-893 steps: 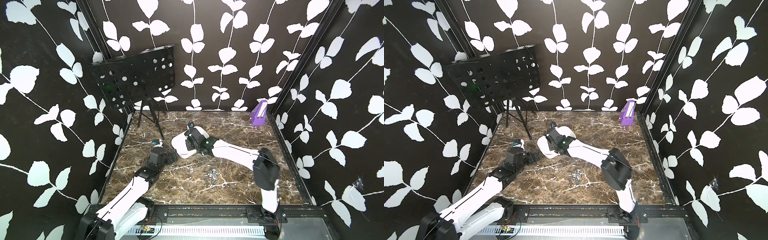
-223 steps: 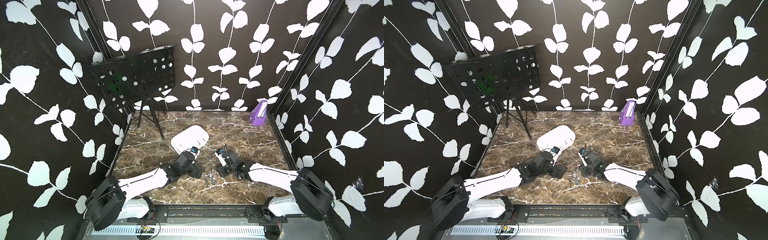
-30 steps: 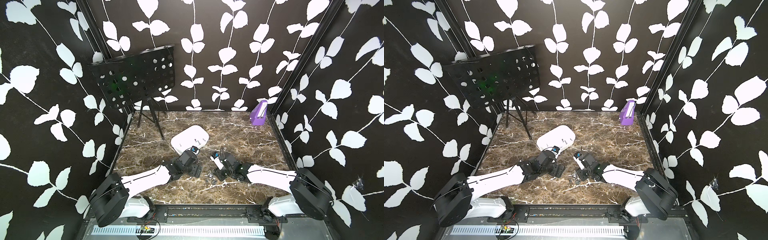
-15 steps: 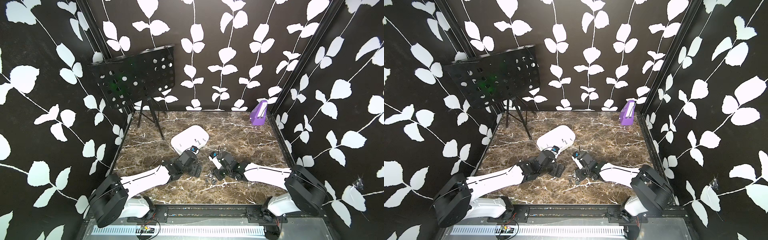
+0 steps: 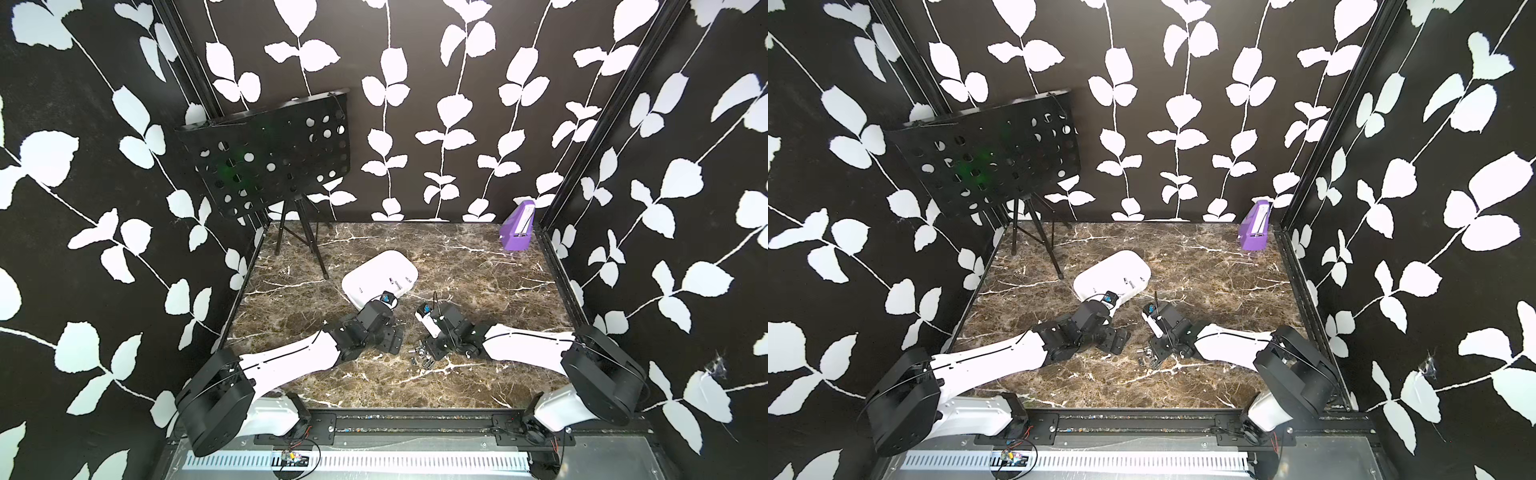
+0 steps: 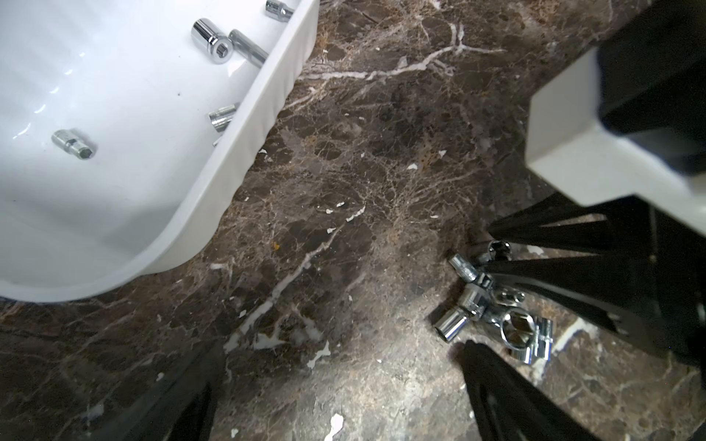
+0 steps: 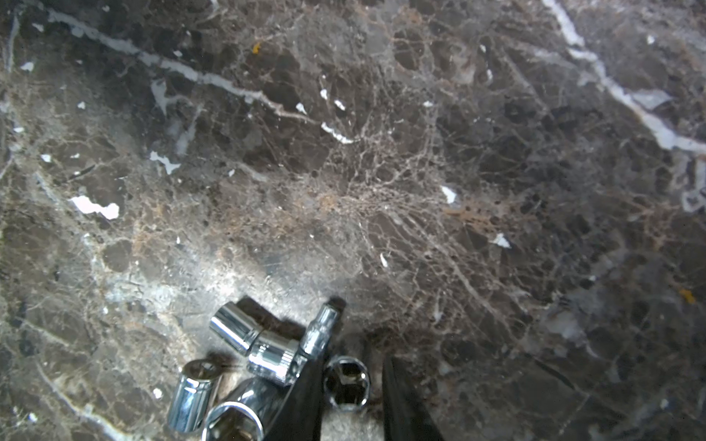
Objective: Put the socket on the desktop into the storage box
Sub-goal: Pick up the socket head from the center of the board, then place the socket head in the storage box.
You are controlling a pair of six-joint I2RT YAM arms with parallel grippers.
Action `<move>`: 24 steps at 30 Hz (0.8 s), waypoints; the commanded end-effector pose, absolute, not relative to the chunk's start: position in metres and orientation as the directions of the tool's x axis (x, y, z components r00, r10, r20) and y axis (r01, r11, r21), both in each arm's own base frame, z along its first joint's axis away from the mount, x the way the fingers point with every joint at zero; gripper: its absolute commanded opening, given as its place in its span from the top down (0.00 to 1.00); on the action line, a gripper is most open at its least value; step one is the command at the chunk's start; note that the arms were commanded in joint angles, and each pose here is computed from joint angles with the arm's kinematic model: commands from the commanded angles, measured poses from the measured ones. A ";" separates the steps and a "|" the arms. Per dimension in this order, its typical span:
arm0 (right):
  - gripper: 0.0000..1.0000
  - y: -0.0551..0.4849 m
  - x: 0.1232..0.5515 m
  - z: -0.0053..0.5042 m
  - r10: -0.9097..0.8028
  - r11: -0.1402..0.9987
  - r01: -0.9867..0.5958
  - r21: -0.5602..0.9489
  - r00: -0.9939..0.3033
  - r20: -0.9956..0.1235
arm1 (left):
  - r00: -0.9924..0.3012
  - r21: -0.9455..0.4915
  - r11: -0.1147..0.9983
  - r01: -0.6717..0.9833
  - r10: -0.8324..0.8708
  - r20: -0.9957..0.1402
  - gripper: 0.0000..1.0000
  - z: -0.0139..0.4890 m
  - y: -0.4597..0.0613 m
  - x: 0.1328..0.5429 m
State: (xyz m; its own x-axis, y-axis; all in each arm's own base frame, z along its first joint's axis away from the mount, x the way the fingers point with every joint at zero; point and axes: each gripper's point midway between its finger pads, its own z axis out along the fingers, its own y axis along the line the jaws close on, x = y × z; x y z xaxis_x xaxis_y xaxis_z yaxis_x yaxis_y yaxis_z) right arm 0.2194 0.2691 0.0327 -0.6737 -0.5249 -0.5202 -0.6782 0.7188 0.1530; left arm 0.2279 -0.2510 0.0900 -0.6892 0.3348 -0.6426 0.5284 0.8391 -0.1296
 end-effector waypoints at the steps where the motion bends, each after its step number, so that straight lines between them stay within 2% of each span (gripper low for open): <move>1: 0.75 0.278 0.229 0.044 -0.521 0.717 -0.684 0.134 -0.654 -0.549 | -0.681 -0.128 0.845 0.520 0.320 -0.659 0.03 0.099 -0.249 0.230; 8: 0.85 0.274 0.231 0.045 -0.527 0.725 -0.680 0.111 -0.651 -0.546 | -0.682 -0.128 0.845 0.519 0.319 -0.658 0.03 0.099 -0.248 0.230; 14: 0.87 0.264 0.235 0.053 -0.522 0.746 -0.663 0.064 -0.642 -0.561 | -0.678 -0.122 0.851 0.510 0.311 -0.666 0.03 0.102 -0.246 0.231; 18: 0.89 0.248 0.239 0.070 -0.492 0.782 -0.623 0.012 -0.630 -0.601 | -0.656 -0.130 0.852 0.507 0.284 -0.699 0.03 0.110 -0.243 0.231; 24: 0.89 0.226 0.252 0.118 -0.349 0.871 -0.491 -0.011 -0.603 -0.717 | -0.590 -0.124 0.879 0.460 0.198 -0.783 0.03 0.134 -0.223 0.235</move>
